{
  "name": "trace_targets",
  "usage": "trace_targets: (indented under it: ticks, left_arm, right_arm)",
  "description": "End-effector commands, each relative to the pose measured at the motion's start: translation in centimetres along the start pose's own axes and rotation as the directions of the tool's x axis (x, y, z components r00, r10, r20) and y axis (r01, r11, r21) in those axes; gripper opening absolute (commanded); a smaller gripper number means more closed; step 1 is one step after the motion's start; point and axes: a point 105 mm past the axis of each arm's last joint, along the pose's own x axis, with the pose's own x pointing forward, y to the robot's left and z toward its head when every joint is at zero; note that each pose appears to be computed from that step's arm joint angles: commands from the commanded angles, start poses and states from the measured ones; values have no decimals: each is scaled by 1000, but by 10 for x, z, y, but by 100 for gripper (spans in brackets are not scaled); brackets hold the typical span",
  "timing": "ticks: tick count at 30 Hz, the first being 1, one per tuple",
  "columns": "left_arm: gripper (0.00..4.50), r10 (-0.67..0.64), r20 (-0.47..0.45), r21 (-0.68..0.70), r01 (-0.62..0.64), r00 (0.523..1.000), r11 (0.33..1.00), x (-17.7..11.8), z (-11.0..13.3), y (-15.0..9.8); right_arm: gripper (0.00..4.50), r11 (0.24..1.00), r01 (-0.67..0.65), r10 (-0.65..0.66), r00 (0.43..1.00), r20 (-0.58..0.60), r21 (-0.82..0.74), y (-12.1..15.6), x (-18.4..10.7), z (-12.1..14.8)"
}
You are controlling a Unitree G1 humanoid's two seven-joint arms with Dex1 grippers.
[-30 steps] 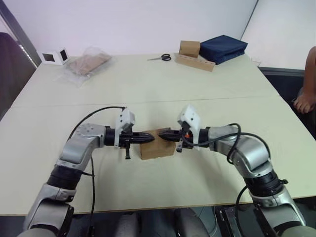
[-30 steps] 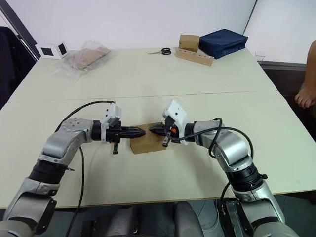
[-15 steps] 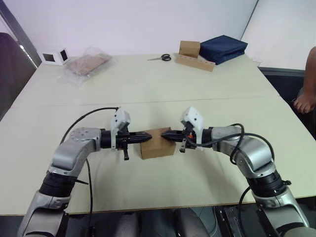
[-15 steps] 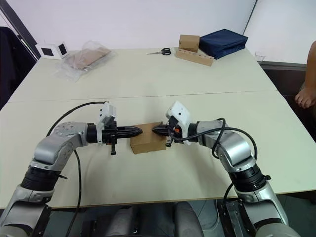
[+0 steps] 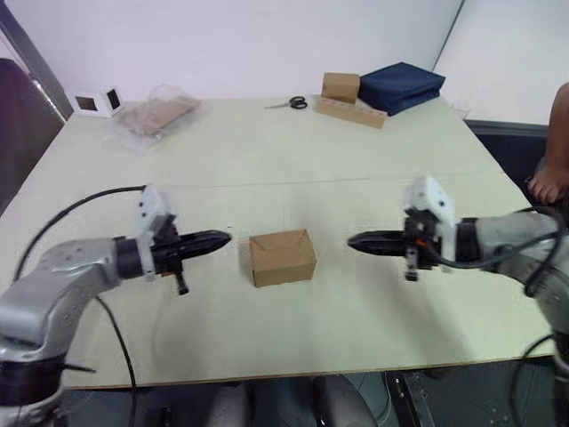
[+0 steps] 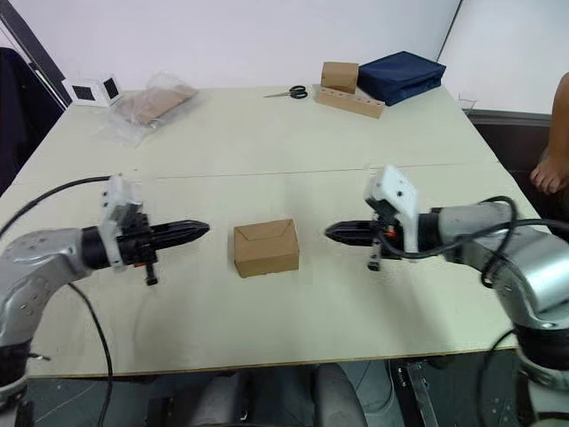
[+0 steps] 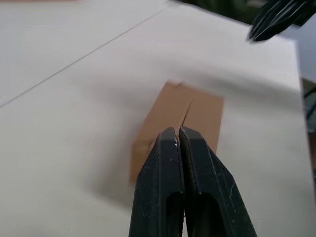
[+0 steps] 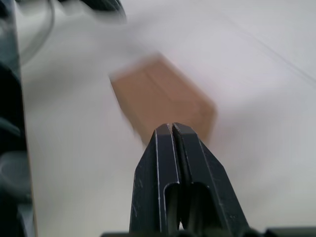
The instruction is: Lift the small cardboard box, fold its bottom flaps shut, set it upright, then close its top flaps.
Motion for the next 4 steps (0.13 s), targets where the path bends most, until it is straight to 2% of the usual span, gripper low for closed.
trace_targets:
  ticks: [1, 4]
  left_arm:
    - [8, 5, -8, 34, -5, 1000, 999, -30, 13, -13]
    - [8, 29, -40, 27, -28, 999, 999, -45, 10, -12]
  right_arm:
    - [0, 999, -8, 8, 1000, 2, -49, 3, -24, 10]
    - [0, 999, -13, 13, 1000, -4, -48, 3, -32, 10]
